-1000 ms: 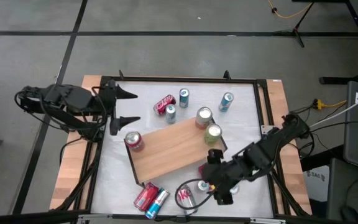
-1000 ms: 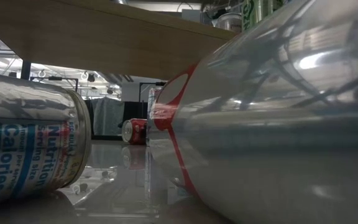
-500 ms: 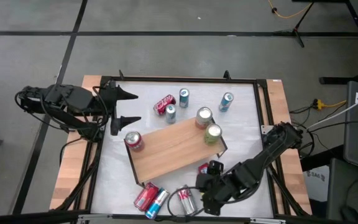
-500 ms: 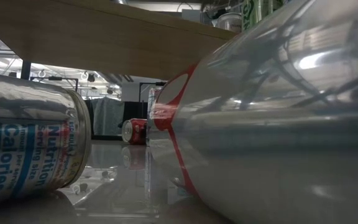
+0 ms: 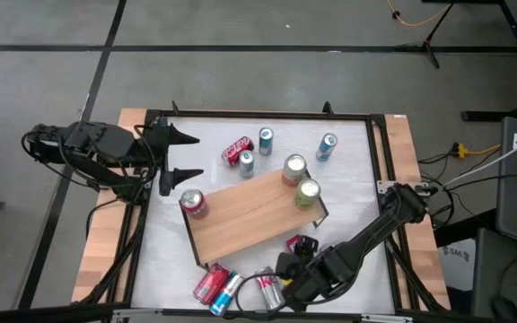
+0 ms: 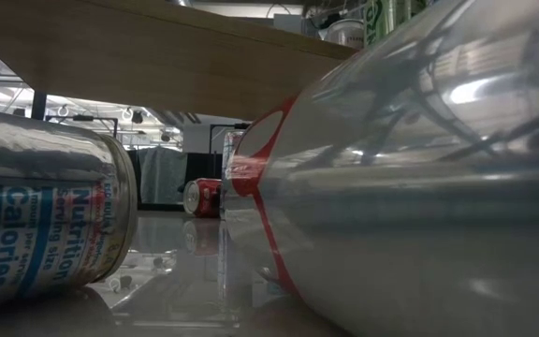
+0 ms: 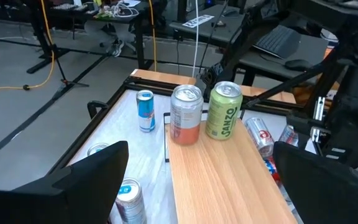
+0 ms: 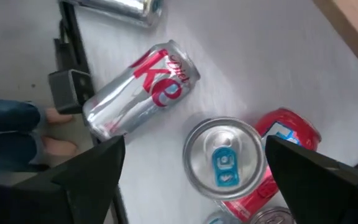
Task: Place canned beverage on shelf
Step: Put the blue soda can on the shelf
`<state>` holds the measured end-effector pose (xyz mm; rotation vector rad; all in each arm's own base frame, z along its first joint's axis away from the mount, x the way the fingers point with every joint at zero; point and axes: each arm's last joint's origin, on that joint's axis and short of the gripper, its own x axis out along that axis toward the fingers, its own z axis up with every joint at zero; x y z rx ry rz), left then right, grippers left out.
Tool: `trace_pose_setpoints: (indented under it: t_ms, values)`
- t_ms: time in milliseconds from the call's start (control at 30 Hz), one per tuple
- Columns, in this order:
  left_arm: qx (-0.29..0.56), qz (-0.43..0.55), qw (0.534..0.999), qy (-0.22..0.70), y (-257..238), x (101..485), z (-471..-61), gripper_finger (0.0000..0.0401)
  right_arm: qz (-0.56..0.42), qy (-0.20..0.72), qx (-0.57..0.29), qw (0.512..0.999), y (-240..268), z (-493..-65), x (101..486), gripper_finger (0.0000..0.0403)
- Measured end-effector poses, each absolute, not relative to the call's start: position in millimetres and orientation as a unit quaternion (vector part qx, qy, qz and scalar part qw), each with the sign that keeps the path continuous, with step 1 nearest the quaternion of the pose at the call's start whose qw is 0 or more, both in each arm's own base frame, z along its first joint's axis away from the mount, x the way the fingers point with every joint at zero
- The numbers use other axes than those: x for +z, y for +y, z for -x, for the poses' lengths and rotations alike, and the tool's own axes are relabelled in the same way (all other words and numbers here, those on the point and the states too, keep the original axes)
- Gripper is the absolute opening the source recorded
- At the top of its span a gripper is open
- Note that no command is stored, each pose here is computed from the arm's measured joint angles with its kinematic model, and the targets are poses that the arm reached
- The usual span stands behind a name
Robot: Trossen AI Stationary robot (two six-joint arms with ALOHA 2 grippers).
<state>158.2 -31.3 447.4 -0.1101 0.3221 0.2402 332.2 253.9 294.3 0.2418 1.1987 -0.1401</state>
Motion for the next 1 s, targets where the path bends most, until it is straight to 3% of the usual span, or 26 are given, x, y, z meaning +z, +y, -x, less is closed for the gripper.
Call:
trace_pose_setpoints:
  t_ms: [600,1000]
  values:
    - [0.121,0.046,0.975,0.179,-31,444,-157,0.0395,-0.079,0.564,-0.096,0.816,249,-328,293,0.0376]
    - [0.121,0.045,0.975,0.183,-31,443,-156,0.0395,-0.081,0.596,-0.094,0.793,250,-332,263,0.0376]
